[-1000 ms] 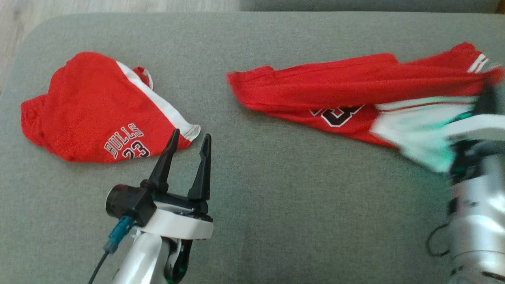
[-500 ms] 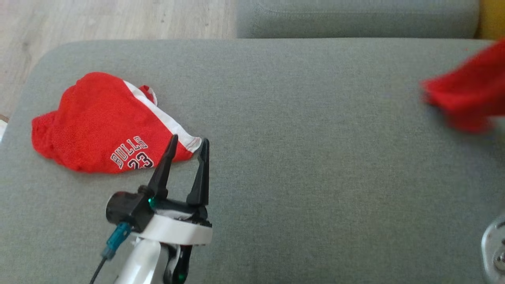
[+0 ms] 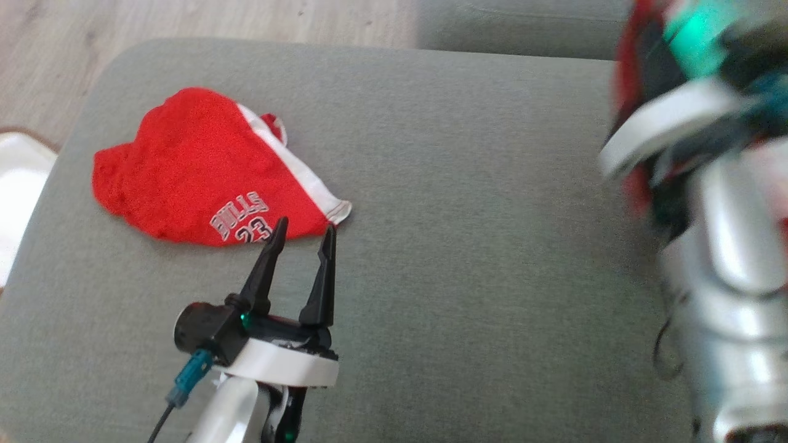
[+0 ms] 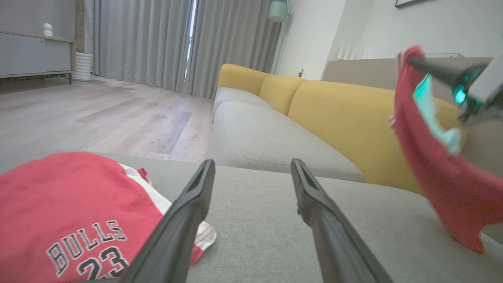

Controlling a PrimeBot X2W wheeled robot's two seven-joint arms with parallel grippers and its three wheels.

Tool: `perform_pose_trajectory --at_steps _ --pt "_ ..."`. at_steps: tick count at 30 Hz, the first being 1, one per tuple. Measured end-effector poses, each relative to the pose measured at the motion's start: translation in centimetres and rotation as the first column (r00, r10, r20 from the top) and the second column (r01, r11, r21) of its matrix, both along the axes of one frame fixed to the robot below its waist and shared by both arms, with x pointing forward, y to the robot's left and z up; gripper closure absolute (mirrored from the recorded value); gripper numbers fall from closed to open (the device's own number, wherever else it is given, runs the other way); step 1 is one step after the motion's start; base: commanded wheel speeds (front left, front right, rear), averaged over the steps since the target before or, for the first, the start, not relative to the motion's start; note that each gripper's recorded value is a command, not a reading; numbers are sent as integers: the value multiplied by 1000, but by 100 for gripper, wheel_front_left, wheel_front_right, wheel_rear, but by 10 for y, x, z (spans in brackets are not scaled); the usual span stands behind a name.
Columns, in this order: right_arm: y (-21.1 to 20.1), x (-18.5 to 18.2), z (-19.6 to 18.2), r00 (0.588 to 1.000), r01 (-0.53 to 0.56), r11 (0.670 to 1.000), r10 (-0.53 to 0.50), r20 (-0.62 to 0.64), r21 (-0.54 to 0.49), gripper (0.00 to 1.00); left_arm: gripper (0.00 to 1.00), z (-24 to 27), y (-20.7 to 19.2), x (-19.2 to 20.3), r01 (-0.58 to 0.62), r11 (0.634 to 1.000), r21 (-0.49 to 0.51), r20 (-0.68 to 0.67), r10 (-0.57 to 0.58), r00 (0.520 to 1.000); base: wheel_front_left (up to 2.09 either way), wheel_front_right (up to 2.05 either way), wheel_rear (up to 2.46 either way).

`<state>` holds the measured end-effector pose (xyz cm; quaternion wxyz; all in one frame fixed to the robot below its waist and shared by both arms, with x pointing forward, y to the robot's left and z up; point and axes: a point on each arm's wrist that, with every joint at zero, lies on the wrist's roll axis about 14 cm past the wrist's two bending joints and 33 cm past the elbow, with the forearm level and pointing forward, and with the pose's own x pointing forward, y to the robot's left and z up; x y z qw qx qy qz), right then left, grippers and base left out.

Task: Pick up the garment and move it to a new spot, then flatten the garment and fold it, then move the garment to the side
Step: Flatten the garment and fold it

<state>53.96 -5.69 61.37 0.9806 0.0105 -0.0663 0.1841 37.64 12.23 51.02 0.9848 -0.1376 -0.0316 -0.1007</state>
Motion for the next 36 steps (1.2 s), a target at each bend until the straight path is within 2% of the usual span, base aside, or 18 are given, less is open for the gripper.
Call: perform_pose_trajectory --at_steps 3,5,6,7,8,12,14,17,20,25,29,33,34,36 --pt "44 -24 -89 971 -139 988 122 -207 -69 100 0 -1 12 2 -32 999 9 -5 32 999 0 0 0" --pt "72 -43 -125 935 -231 970 197 -294 -82 100 0 0 18 3 -48 999 15 -3 48 999 0 0 0" --pt "85 -52 -138 915 -273 958 233 -329 -82 69 0 0 21 3 -56 998 18 -3 56 998 0 0 0" --pt "98 -61 -147 899 -319 943 270 -346 -93 14 0 0 23 2 -63 998 19 -4 63 998 0 0 0" --pt "109 -71 -154 886 -366 924 307 -348 -115 0 0 -1 25 1 -69 997 21 -7 69 998 0 0 0" --pt "149 -108 -163 815 -510 855 447 -369 -90 0 0 -2 28 -2 -78 997 22 -9 78 997 0 0 0" --pt "159 -120 -163 792 -544 836 484 -371 -71 0 0 0 28 -2 -76 997 15 -5 76 997 0 0 0" --pt "159 -123 -156 793 -544 838 495 -355 -46 0 0 3 25 -2 -67 998 10 3 67 998 0 0 0" --pt "150 -113 -140 826 -501 865 475 -302 -12 0 0 6 20 0 -52 999 7 12 52 999 0 0 0" --pt "103 -72 -96 928 -330 943 334 -163 51 0 0 16 11 6 -29 1000 -5 44 29 999 0 0 0" --pt "41 -52 -76 981 -164 984 170 -91 76 0 0 21 -2 8 10 1000 -16 63 -9 998 0 0 0" --pt "-25 -58 -85 996 13 995 -4 -87 102 0 0 21 -12 11 34 999 -21 62 -33 998 0 0 0" --pt "-51 -68 -88 993 91 989 -82 -81 119 0 0 21 -11 14 25 999 -22 61 -24 998 0 0 0" --pt "-69 -79 -85 989 143 982 -136 -57 124 0 0 20 -13 17 27 999 -23 60 -26 998 0 0 0"
